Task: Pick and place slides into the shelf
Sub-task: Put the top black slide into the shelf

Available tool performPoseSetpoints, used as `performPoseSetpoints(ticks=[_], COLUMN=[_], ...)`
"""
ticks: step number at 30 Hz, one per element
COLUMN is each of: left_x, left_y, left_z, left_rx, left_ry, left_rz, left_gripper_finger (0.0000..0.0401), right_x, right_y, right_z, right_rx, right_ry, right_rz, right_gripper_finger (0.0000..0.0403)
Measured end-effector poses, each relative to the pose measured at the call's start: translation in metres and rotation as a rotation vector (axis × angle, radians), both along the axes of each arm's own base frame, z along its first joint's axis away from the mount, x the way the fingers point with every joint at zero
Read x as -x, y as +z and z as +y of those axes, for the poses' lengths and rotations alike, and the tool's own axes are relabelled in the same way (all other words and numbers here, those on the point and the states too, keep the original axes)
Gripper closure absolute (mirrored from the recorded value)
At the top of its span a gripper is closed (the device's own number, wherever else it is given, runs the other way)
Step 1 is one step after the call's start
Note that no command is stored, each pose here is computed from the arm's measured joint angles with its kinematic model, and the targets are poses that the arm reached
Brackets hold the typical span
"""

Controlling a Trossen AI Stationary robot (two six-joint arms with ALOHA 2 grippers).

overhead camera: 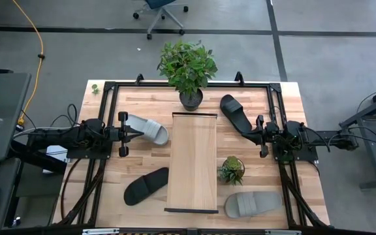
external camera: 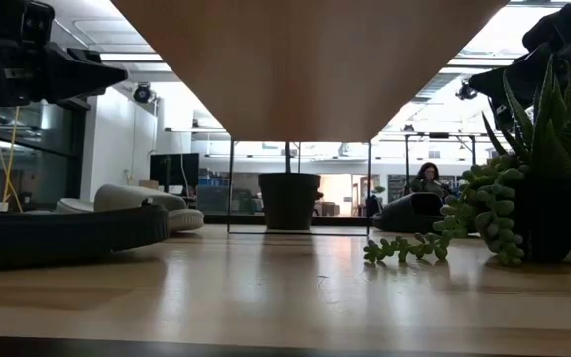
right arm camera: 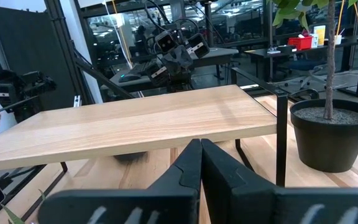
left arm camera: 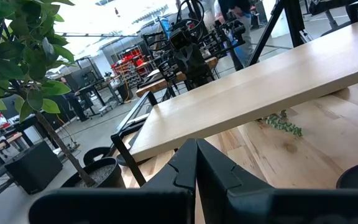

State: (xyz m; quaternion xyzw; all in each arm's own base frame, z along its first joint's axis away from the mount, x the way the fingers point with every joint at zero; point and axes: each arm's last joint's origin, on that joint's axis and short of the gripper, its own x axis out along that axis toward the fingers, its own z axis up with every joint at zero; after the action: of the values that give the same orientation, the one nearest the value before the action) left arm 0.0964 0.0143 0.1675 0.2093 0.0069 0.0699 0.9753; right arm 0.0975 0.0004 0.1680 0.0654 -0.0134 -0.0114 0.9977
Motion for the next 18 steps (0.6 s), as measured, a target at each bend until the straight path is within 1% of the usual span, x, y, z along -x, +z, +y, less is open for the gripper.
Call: performPoseSetpoints(ticks=[13, 15, 18], left_x=[0.0, 0.0, 0.0], left_y=[0.0, 0.0, 0.0], left_z=[0.0001, 0.0, 0.0], left_rx=[0.0, 0.019, 0.08], left_ry=[0.003, 0.0, -0.002], left_rz=[0.0, -0.003, -0.011], left_gripper_finger=[0.04, 0.04, 0.04], right_x=[0.0, 0.0, 0.0], right_y=[-0.0001, -0.0001, -0.0001], right_z=[0.0002, 0.0001, 0.0001], right_rx=[0.0, 0.0, 0.0], right_ry=[0.006, 0.006, 0.004], right_rz=[0.0, 0.0, 0.0], right_gripper_finger=[0.0402, 0.0402, 0.0402])
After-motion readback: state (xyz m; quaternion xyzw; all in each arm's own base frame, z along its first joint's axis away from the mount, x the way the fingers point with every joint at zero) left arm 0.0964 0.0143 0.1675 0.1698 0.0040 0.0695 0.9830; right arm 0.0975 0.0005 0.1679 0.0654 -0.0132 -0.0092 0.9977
